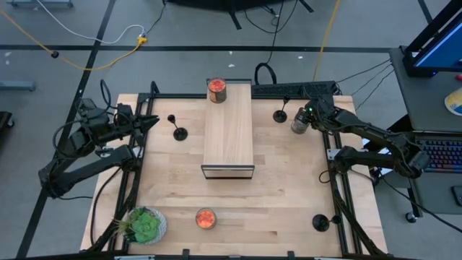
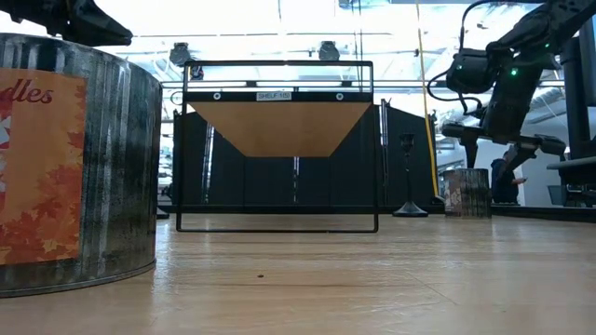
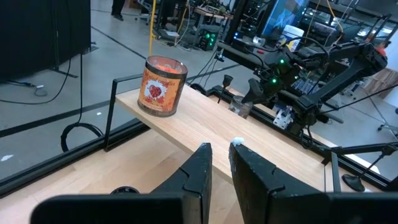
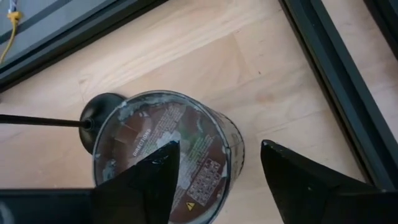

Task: Pick & Place candle stick holders
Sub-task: Align the brown scented candle with the orange scented candle on the shelf

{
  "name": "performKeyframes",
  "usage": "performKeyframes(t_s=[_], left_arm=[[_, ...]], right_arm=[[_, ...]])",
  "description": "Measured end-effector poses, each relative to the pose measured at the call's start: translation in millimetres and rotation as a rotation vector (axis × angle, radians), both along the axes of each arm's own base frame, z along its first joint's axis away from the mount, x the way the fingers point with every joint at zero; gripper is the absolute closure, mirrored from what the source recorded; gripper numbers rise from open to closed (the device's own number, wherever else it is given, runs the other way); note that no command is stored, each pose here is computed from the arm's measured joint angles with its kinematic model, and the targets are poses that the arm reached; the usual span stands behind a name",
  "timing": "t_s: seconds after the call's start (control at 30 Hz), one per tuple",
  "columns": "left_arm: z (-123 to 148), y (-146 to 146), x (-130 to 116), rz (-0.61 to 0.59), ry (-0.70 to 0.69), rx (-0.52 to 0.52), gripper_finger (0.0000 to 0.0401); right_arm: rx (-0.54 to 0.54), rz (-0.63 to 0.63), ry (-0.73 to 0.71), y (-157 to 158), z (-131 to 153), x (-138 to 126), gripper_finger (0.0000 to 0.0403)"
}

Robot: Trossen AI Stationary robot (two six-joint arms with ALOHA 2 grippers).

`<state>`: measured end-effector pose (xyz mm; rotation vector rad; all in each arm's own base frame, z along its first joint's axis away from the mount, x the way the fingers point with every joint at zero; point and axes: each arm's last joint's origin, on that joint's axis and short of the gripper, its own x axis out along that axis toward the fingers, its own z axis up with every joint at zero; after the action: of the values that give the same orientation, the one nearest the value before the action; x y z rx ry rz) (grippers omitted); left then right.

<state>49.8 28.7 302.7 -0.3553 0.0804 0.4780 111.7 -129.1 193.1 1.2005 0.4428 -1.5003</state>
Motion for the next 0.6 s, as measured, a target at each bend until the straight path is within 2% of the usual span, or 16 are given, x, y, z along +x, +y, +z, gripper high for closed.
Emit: performKeyframes(t_s=[0.6], left_arm=[[0.1,0.0,0.0,0.000,0.003,0.007,0.0339]], right_arm=[[-0.011,-0.041,0.017,-3.7,0.0,-4.9,0.0205]])
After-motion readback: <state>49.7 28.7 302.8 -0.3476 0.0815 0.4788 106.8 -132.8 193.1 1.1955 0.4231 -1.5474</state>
